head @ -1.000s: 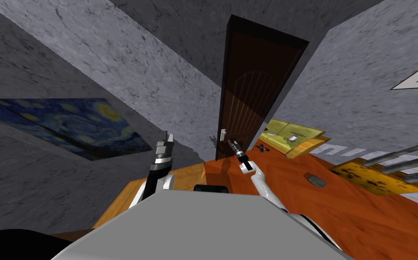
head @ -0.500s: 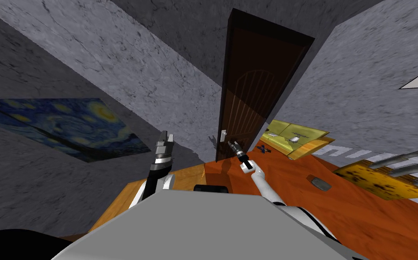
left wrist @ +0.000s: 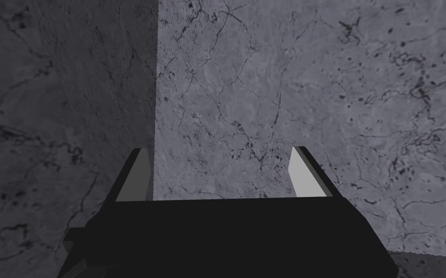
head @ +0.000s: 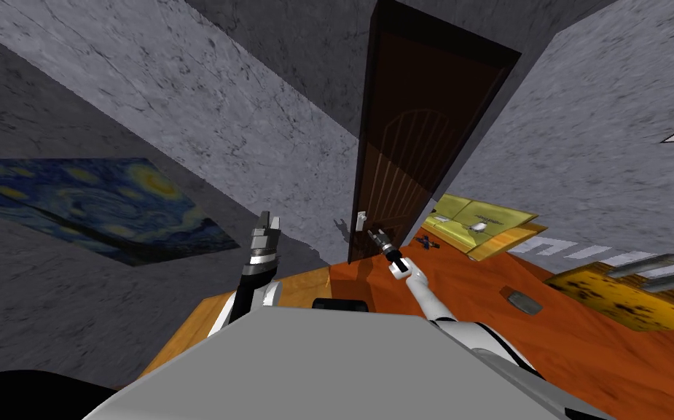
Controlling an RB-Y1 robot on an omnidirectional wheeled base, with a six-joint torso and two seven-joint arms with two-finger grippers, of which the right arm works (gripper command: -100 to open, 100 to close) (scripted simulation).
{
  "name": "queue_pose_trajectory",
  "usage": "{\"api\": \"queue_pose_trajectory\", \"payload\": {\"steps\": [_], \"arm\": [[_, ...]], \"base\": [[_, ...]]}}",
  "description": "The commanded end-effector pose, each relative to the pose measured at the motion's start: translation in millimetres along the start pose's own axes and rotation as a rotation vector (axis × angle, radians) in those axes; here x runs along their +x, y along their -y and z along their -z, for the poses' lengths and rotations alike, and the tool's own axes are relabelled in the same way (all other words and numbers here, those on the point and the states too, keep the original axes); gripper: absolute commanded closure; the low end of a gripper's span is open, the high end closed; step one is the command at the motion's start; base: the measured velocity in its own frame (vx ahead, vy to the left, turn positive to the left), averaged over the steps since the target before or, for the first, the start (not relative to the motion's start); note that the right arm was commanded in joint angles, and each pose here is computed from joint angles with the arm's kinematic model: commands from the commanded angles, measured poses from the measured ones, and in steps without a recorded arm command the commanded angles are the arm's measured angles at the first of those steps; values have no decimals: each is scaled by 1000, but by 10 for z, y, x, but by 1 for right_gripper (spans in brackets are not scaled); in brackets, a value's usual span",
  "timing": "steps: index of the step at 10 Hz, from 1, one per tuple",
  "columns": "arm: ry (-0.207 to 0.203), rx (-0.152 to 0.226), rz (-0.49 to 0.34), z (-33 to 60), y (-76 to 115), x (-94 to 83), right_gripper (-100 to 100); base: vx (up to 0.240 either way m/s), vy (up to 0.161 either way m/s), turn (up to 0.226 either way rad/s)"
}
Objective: Pull the door open
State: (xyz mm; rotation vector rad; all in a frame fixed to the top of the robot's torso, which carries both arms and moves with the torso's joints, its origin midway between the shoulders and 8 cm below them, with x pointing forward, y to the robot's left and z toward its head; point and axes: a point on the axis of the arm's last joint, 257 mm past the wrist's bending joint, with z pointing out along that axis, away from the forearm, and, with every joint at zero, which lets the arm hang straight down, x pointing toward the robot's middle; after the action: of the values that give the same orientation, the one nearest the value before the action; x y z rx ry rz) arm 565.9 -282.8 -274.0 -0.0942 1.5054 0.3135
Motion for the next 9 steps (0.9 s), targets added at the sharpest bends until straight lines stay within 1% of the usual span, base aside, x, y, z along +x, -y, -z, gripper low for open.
{"api": "queue_pose_trajectory", "payload": {"steps": [1,6,7,8,9], "arm": [[-23,0,44,-12,46,75,-100],[-70,-2,130,-25,164,201,-100],[-64,-1,118,-23,155,185,-100],[-61,34,124,-33,250,171,-100],[-59,59,125,-36,315,162,-100]], "base": [[75,-8,11],[75,-4,6],[32,0,2],[92,-34,245],[168,-21,360]]}}
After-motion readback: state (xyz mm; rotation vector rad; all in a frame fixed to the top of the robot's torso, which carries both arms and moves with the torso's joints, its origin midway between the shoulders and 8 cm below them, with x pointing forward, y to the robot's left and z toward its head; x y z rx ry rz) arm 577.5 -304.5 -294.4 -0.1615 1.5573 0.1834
